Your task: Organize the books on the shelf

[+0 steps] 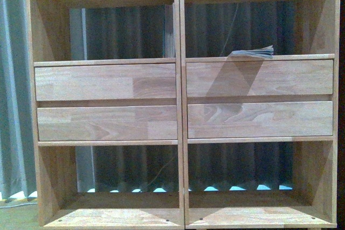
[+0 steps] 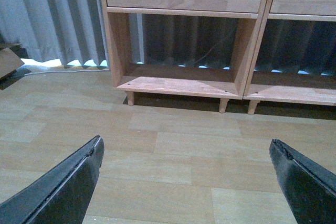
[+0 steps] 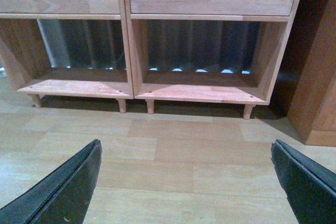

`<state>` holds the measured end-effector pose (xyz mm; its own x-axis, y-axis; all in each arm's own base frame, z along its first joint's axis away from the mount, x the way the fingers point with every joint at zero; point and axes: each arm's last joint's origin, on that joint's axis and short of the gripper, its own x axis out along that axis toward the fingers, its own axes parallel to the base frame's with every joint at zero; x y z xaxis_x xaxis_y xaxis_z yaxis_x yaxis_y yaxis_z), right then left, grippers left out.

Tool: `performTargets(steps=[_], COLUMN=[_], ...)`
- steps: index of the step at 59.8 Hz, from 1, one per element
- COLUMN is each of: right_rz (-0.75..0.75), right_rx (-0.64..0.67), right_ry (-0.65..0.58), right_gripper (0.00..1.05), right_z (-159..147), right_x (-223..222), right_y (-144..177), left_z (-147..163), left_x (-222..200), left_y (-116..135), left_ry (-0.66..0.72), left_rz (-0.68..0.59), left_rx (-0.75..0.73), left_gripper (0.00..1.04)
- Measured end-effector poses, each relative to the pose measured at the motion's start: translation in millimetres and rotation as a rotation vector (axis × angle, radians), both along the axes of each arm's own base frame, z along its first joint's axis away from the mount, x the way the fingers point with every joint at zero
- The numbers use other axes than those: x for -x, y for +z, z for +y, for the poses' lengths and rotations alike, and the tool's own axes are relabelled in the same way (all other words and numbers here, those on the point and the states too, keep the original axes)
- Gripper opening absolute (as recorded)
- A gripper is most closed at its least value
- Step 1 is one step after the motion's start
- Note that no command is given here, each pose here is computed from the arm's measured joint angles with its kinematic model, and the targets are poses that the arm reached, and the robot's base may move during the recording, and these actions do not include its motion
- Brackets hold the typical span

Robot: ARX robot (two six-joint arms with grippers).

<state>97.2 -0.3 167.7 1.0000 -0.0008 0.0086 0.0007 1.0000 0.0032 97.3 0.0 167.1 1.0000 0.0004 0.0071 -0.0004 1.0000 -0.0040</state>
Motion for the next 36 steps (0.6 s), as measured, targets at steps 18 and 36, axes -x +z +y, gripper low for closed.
performTargets(steps=[18,36], right_rz=[0.000,0.000], right_rx=[0.000,0.000], right_ry=[0.000,0.000], right_gripper=[0.98,0.98], right_z=[0.0,0.0], right_x=[0.0,0.0], right_y=[0.0,0.0], left_z=[0.0,0.0], left_x=[0.0,0.0], left_y=[0.0,0.1], left_ry=[0.000,0.000], left_rz=[0.000,0.000], left_rx=[0.000,0.000], left_gripper=[0.97,0.97])
